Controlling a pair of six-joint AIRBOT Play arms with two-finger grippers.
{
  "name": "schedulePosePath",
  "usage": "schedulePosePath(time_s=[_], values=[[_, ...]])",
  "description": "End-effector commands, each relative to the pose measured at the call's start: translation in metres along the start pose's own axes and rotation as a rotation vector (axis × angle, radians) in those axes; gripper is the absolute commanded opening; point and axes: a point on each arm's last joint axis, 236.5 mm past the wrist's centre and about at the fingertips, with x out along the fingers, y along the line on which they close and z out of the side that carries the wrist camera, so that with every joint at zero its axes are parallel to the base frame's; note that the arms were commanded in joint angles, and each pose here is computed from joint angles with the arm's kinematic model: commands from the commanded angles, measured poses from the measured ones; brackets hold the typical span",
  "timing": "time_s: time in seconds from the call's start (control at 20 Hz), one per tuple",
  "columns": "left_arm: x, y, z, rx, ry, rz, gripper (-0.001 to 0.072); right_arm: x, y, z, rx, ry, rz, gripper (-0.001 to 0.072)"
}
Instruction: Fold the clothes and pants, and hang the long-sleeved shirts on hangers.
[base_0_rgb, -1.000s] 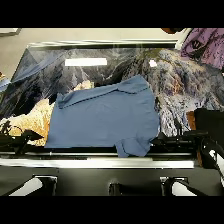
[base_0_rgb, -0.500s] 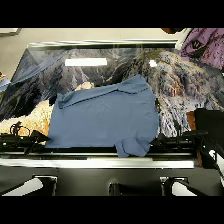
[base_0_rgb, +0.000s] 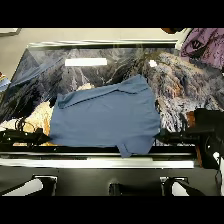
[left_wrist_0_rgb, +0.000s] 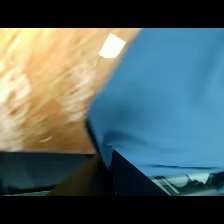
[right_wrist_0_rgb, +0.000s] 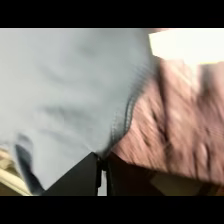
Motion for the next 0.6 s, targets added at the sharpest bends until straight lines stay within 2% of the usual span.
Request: schedulePosePath(time_s=[0.0,0.15,0.3,0.4,0.55], values=[[-0.033,-0.058,0.036,0.134,-0.111,-0.026,0.0013,-0.030,0.067,0.063,-0.187,-0.153,0.003,0.0027],[-0.109,-0.149,0.090,0.351,-0.334,-0.018,0.0013,-0.104,0.169,0.148,-0.429,-0.443,-0.027,0.0027],[-0.225,-0.259,0.114,0.588,-0.662,0.001,0.0013,-0.221,0.272,0.185,-0.617,-0.744,-0.045,0.0027],[-0.310,-0.313,0.099,0.700,-0.891,0.054,0.0013,-0.306,0.325,0.174,-0.713,-0.918,-0.069,0.0028],[-0.416,-0.355,0.040,0.757,-1.188,0.071,0.0013,-0.416,0.383,0.112,-0.846,-1.147,-0.103,0.0028]])
